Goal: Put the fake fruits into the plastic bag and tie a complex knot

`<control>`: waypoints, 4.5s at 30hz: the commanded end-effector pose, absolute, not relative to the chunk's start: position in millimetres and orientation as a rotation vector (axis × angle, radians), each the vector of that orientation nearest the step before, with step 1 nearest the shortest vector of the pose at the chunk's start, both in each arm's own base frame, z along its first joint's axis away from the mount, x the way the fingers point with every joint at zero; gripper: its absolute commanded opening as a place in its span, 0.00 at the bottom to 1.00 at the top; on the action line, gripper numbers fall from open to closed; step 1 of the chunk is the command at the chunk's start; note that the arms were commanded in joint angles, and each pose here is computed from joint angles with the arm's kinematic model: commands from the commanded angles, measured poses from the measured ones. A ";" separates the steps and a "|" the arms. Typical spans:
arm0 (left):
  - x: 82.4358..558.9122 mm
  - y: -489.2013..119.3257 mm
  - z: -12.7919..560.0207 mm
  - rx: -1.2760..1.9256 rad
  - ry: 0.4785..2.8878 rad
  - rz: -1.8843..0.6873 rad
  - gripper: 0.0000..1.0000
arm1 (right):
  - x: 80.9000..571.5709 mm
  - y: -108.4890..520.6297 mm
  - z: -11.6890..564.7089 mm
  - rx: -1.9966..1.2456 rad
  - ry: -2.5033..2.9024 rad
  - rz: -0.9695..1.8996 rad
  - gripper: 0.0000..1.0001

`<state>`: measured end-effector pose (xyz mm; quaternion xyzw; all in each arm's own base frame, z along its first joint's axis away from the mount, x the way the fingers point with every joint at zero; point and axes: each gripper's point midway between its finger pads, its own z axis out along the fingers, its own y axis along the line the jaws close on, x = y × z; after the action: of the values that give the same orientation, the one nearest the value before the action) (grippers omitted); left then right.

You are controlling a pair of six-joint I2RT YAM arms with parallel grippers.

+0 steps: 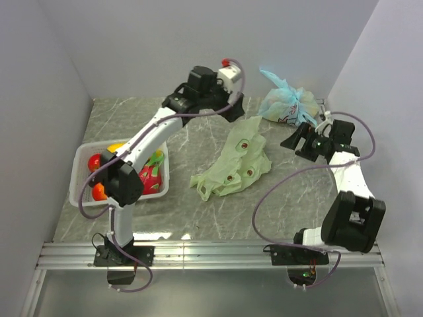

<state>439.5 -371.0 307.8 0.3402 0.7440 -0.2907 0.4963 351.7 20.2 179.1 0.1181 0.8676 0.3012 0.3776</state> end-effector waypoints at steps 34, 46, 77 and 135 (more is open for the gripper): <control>359.3 -331.9 387.1 0.999 1.414 -1.373 0.00 | 293.5 76.1 236.5 -0.458 1.871 1.034 0.97; 340.8 -325.5 409.3 0.947 1.359 -1.410 0.00 | 289.1 117.1 299.4 -0.519 1.664 0.770 0.99; 345.0 -258.5 420.9 0.834 1.468 -1.259 0.00 | 235.4 104.8 253.3 -0.899 1.834 0.641 0.00; 465.2 -225.5 138.5 0.009 2.264 -1.103 0.98 | 402.8 221.6 168.2 -0.008 2.201 0.906 1.00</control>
<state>460.3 -213.4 145.1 0.0151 0.8648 -0.3912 0.3146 375.1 207.1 163.9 -0.0250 0.8784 0.3459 0.3290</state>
